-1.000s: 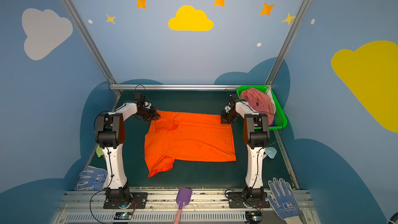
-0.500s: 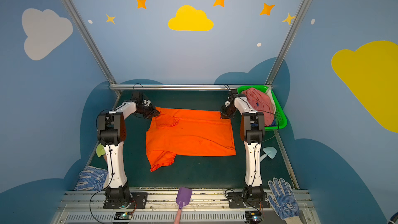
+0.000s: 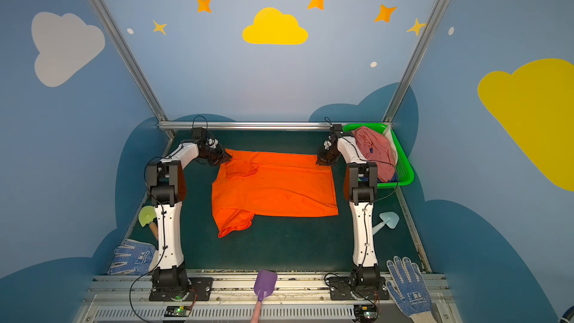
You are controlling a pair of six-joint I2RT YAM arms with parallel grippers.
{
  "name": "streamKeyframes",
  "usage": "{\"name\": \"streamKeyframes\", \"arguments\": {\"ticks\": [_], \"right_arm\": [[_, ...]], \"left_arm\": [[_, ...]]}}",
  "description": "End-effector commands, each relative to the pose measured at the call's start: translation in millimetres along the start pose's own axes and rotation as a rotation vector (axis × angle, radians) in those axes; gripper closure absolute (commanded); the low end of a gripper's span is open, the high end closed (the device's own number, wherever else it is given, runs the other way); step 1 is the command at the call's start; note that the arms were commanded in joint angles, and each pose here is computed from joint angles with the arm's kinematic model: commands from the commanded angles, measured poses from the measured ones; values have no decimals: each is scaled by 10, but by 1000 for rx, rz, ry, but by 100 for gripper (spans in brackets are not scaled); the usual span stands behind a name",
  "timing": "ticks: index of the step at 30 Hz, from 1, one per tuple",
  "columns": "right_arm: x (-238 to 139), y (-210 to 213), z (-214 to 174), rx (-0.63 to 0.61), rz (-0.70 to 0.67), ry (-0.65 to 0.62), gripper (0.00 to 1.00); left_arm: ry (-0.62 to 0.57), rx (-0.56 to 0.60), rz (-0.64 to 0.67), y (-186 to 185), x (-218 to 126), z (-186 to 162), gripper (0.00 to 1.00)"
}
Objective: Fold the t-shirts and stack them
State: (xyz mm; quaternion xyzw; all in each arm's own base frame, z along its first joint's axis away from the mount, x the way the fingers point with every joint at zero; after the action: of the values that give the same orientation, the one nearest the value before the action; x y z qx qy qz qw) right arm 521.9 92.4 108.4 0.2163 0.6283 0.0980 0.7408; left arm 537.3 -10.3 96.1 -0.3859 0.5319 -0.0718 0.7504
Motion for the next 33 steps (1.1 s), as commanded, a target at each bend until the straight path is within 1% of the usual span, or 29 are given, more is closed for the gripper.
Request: {"name": "streamKeyframes", "arguments": {"ticks": [1,5,7,12,16,21,23,26,29,33], "right_arm": [[81,-20,-9,27,24,31,79],[-59,86,-16,1,32,10,78],[-181,154,-21,-20,44,-7,76],[-580,405,-124,-118,46,-70,71],[-899,547,-295,-163,59,-121,68],[-1176,548,-661,-169,37,-163,68],[-1212,510,-902,-162,42,-191,68],[-1255,452,-1232,-147,75,-230,68],[-1294,348,-1530,-123,63,-250,69],[-1347,241,-1854,-114,62,-267,70]], "left_arm": [[32,-53,89,198,98,-44,80],[-12,-30,59,14,-74,32,79],[-44,-13,54,-101,-206,59,75],[-146,82,52,-504,-659,-12,66],[-227,137,8,-802,-1097,-177,64],[-372,223,26,-1072,-1639,-627,59],[-415,246,43,-1140,-1838,-878,59],[-445,264,67,-1157,-2043,-1277,58],[-458,272,83,-1080,-2167,-1686,57],[-431,268,113,-915,-2265,-2112,55]]}}
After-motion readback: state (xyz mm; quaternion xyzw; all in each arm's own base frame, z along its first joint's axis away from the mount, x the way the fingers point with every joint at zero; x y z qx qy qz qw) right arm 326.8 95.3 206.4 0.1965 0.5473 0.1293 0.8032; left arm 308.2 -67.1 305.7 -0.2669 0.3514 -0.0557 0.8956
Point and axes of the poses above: each gripper's point midway between its finger pads, its own x axis out along the fingers, its own y axis along the line the jaws close on, z = x × y, the point moved 9 cm from there along -x, back along the fingers
